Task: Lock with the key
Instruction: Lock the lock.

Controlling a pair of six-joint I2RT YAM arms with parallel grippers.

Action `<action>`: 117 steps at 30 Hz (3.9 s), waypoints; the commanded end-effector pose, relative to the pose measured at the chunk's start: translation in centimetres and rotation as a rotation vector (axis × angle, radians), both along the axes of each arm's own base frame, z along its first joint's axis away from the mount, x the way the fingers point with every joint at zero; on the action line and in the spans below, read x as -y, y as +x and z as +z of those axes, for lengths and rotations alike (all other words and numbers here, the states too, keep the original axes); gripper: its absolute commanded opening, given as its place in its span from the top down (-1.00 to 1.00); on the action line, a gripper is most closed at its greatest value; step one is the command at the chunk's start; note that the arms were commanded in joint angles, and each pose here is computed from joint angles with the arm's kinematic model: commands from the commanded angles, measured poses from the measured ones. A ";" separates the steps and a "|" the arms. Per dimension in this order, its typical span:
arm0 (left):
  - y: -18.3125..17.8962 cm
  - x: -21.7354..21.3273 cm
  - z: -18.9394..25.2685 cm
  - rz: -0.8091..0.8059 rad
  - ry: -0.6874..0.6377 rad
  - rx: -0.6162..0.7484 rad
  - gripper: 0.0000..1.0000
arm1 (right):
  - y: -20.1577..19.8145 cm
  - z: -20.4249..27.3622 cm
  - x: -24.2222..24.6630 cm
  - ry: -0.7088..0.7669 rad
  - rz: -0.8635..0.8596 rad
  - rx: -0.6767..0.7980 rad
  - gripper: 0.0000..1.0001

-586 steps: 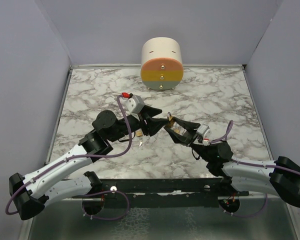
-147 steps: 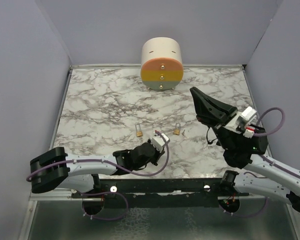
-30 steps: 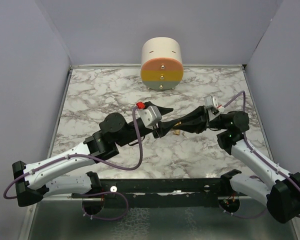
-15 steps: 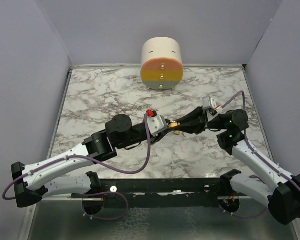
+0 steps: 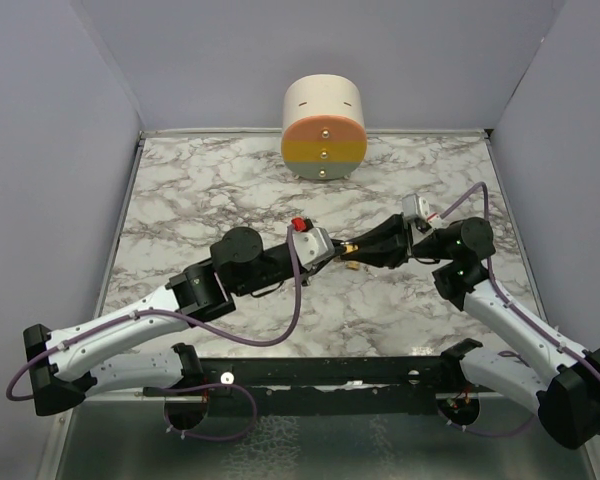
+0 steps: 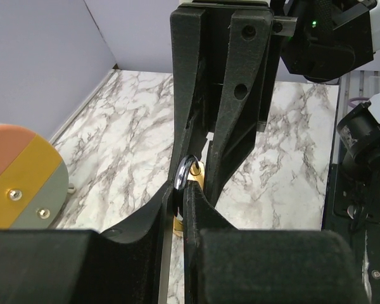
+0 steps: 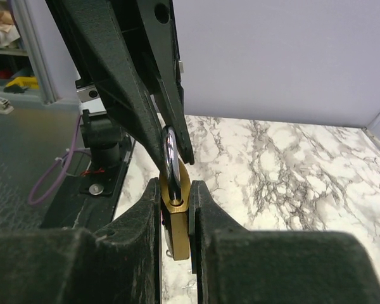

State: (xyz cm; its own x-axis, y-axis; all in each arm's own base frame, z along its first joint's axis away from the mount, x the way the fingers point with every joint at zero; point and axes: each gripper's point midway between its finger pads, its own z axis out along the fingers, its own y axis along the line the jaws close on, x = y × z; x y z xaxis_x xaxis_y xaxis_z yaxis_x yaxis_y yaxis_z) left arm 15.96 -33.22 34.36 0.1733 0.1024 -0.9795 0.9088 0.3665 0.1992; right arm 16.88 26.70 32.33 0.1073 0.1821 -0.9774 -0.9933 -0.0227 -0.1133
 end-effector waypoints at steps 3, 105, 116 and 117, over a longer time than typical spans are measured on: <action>-0.1 1.5 0.0 -0.053 -0.010 -0.006 1.00 | -0.4 2.4 -0.1 0.036 -0.011 0.065 0.97; 6.5 -7.9 9.8 0.041 -0.616 0.041 1.00 | 5.5 -3.0 -2.7 0.080 -0.099 -0.200 0.97; 5.3 -10.4 12.5 0.074 -0.754 0.156 1.00 | 6.0 -6.1 -2.8 0.019 -0.160 -0.255 0.97; 5.4 -10.3 12.4 0.075 -0.748 0.150 1.00 | 6.0 -6.4 -2.8 0.014 -0.166 -0.258 0.97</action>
State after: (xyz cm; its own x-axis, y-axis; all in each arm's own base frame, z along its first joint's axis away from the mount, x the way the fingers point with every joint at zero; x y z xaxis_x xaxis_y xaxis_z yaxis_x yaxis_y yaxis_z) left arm 22.93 -25.74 40.08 0.1438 -0.4358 -0.8885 0.8855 0.4576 -0.0812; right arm 22.67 29.49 27.59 -0.0917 0.2309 -0.9686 -0.9870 0.1082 0.1192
